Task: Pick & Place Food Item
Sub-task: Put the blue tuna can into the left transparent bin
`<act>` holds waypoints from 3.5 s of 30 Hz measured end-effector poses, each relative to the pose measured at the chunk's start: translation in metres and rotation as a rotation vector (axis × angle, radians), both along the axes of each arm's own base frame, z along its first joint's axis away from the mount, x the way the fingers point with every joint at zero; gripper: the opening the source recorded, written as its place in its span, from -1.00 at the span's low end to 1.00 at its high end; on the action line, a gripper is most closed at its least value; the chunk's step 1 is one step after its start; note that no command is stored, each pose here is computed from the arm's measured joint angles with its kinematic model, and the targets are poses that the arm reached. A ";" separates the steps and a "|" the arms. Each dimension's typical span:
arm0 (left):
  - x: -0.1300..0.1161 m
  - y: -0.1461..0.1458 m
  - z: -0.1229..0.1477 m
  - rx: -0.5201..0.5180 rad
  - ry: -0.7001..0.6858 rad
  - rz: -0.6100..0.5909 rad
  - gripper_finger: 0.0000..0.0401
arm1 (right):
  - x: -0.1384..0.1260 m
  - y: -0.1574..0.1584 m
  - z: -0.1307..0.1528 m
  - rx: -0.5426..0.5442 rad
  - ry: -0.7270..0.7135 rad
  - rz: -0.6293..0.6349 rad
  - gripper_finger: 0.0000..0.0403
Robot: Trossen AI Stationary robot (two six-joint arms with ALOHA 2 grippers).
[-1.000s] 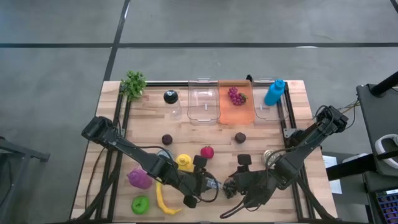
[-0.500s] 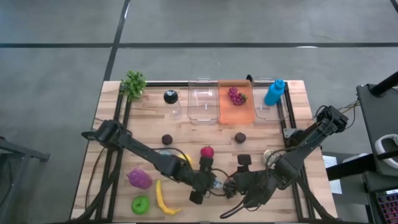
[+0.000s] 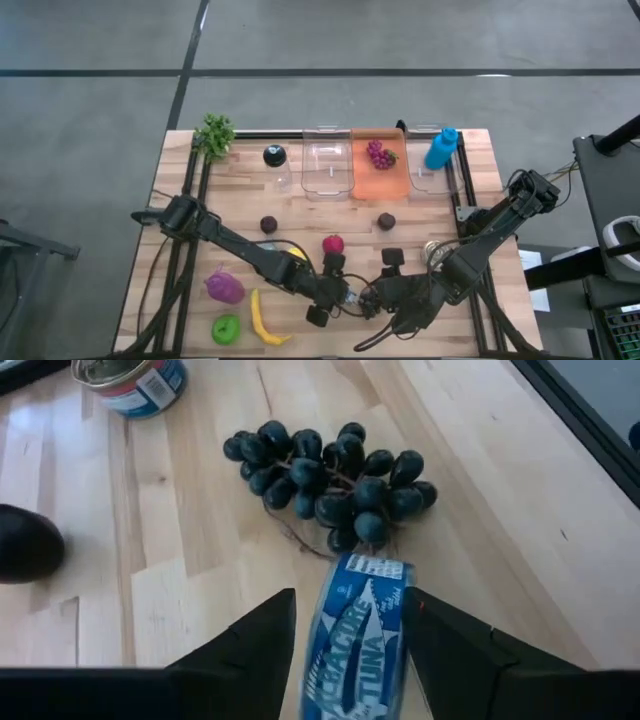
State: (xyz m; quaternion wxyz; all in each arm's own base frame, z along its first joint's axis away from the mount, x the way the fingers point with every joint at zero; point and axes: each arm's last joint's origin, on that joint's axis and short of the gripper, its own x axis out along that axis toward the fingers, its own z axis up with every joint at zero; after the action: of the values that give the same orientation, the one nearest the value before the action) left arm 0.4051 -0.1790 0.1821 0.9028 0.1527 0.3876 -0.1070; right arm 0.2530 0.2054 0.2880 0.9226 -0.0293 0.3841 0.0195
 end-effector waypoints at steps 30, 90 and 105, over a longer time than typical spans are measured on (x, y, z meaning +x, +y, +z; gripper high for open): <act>-0.002 0.004 0.034 0.026 -0.028 -0.033 -0.06 | -0.001 -0.001 0.000 -0.018 0.006 0.010 -0.32; -0.035 -0.016 0.093 0.031 0.007 -0.058 -0.36 | -0.056 -0.051 -0.046 0.106 -0.209 -0.006 -0.45; -0.032 -0.011 0.092 0.002 0.026 -0.070 -0.39 | -0.056 -0.051 -0.046 0.107 -0.209 -0.005 -0.34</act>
State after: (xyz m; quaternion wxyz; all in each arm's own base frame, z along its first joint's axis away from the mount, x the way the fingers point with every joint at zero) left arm 0.3727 -0.1900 0.2737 0.8933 0.1658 0.3935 -0.1403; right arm 0.1972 0.1545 0.2417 0.9579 0.0190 0.2844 0.0345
